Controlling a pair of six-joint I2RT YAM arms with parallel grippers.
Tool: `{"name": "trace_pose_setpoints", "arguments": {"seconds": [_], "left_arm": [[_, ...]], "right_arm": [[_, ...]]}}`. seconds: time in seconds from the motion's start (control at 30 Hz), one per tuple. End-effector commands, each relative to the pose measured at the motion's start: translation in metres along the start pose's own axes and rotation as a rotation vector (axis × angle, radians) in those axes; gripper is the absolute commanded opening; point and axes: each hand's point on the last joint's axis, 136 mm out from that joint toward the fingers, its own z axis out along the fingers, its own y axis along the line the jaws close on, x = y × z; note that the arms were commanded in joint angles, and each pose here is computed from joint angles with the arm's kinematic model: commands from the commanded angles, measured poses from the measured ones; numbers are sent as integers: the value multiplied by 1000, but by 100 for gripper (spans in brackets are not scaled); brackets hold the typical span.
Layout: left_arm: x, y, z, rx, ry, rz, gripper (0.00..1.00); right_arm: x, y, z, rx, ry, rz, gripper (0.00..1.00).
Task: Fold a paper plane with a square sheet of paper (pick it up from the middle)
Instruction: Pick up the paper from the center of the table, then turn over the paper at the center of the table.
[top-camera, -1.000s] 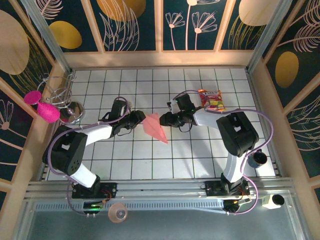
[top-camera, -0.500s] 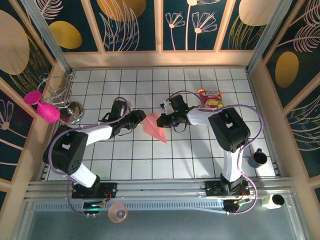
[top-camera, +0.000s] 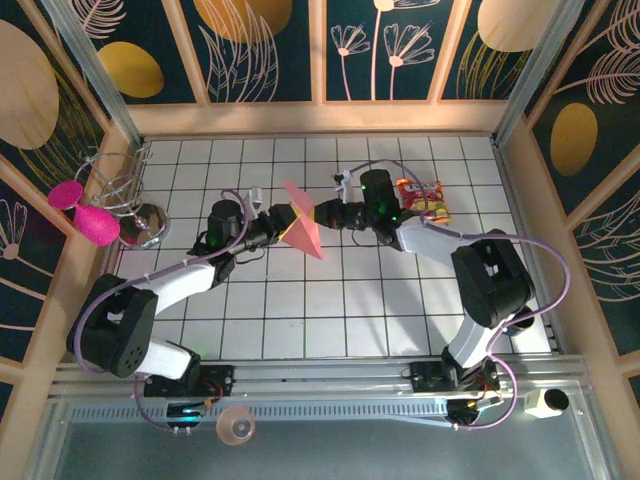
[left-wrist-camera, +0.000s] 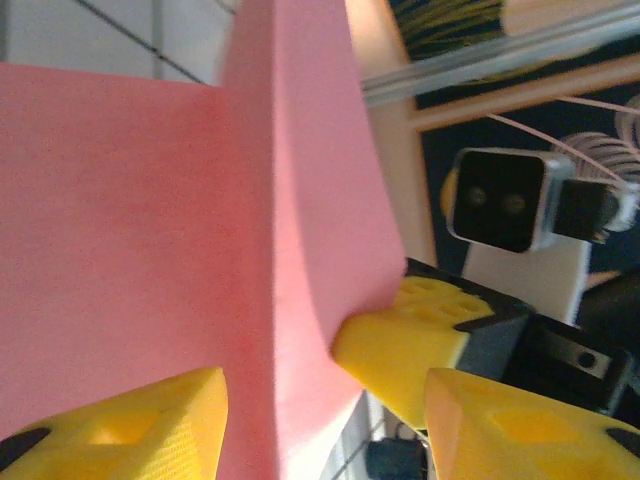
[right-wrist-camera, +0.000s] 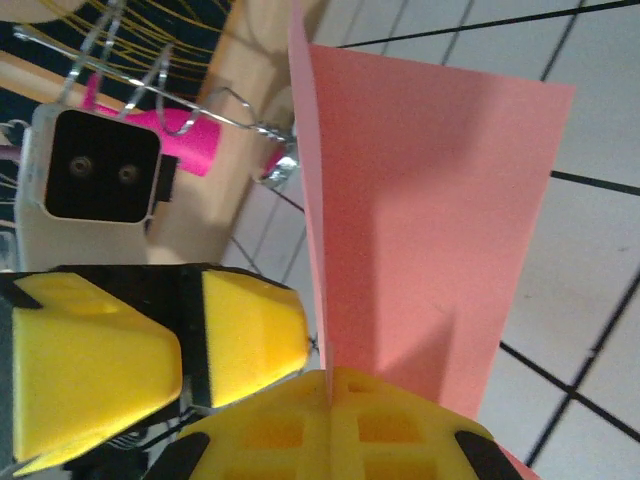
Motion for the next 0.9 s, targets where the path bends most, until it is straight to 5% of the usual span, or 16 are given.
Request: {"name": "trace_pose_setpoints", "arguments": {"seconds": [0.0, 0.37, 0.87], "left_arm": [[8, -35, -4, 162, 29, 42, 55], [20, -44, 7, 207, 93, 77, 50], [23, -60, 9, 276, 117, 115, 24]], "right_arm": [[-17, 28, -17, -114, -57, 18, 1], [-20, 40, -25, -211, -49, 89, 2], [-18, 29, -23, -231, -30, 197, 3]]}}
